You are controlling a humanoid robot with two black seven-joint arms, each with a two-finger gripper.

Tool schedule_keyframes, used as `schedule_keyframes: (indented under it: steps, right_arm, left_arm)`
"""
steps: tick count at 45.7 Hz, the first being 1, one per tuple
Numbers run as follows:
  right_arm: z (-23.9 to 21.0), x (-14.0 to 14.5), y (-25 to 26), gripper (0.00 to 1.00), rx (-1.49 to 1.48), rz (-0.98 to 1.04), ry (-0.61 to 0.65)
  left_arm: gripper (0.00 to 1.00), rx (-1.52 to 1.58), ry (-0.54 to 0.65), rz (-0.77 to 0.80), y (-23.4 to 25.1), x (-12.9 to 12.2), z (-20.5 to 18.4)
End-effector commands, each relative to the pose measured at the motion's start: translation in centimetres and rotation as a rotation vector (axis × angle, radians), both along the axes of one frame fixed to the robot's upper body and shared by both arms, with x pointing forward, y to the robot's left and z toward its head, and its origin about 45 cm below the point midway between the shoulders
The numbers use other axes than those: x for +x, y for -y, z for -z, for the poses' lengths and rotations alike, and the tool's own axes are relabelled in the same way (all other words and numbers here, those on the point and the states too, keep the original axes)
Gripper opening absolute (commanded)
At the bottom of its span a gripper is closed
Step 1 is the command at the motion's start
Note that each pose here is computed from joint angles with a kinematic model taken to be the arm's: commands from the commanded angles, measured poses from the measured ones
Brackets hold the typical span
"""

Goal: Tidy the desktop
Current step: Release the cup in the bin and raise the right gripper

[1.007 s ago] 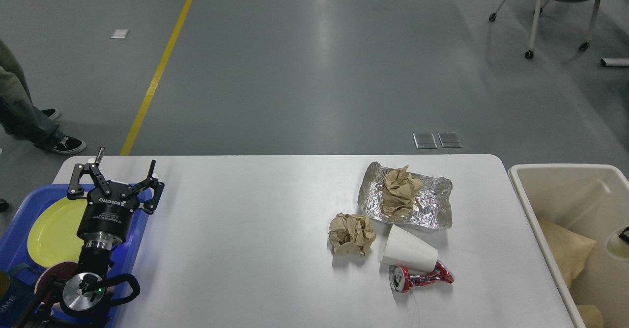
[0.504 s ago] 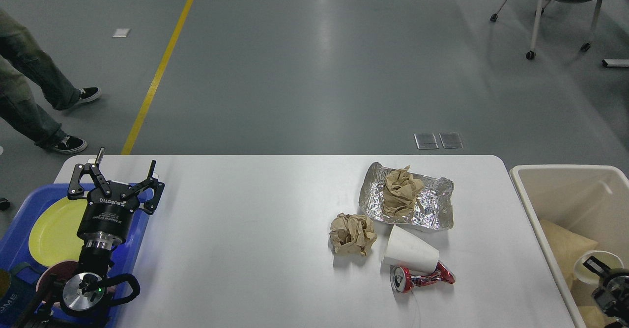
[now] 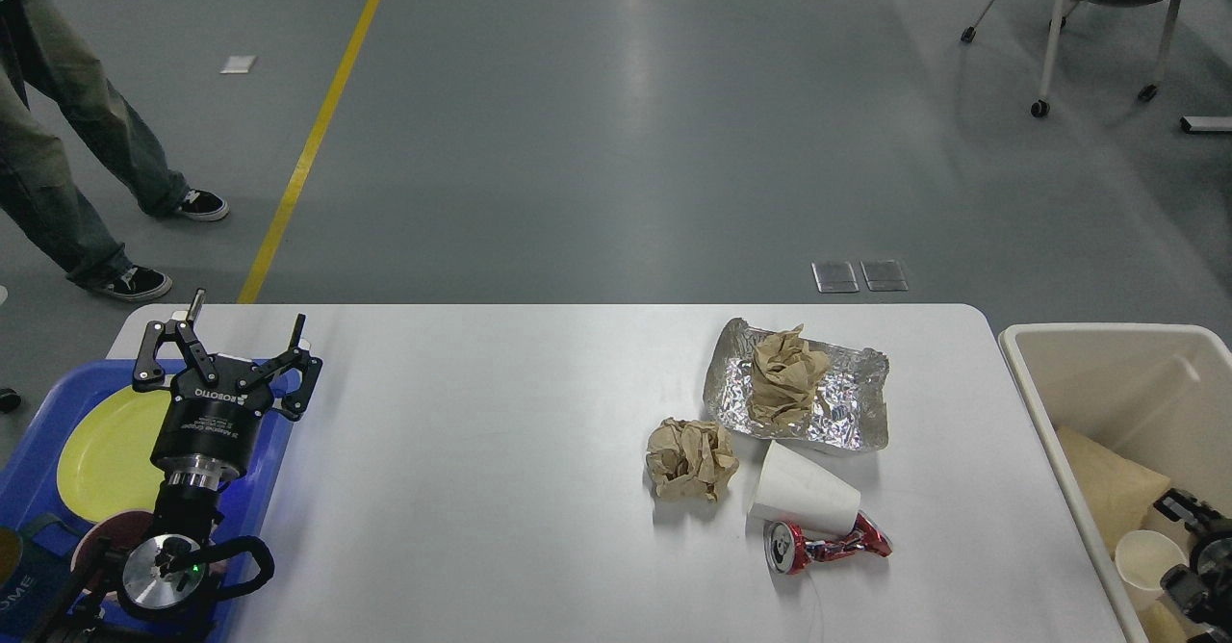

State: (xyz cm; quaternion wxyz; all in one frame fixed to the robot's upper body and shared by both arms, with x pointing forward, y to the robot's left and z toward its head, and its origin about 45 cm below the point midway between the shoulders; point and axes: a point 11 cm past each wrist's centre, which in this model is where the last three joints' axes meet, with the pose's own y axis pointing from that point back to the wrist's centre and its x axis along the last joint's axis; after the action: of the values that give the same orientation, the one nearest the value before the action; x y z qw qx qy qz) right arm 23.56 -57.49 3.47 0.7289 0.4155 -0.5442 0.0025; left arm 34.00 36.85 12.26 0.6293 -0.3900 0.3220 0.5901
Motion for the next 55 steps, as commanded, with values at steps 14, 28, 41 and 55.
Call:
schedule_keyframes:
  steps: [14, 28, 41, 55]
  right_arm:
    - [-0.6, 1.3, -0.2, 1.00, 0.026, -0.017, -0.008]
    - [-5.7, 5.9, -0.3, 1.00, 0.116, -0.114, -0.160]
    - [-15.6, 11.3, -6.4, 1.00, 0.276, -0.249, -0.362]
    - [-28.7, 16.0, -19.2, 1.00, 0.398, -0.494, -0.566]
  left_arm:
    - [0.96, 0.000, 0.000, 0.000, 0.0, 0.0, 0.0]
    - [0.96, 0.000, 0.000, 0.000, 0.0, 0.0, 0.0]
    - [0.96, 0.000, 0.001, 0.001, 0.0, 0.1, -0.1]
    - [0.96, 0.000, 0.000, 0.000, 0.0, 0.0, 0.0]
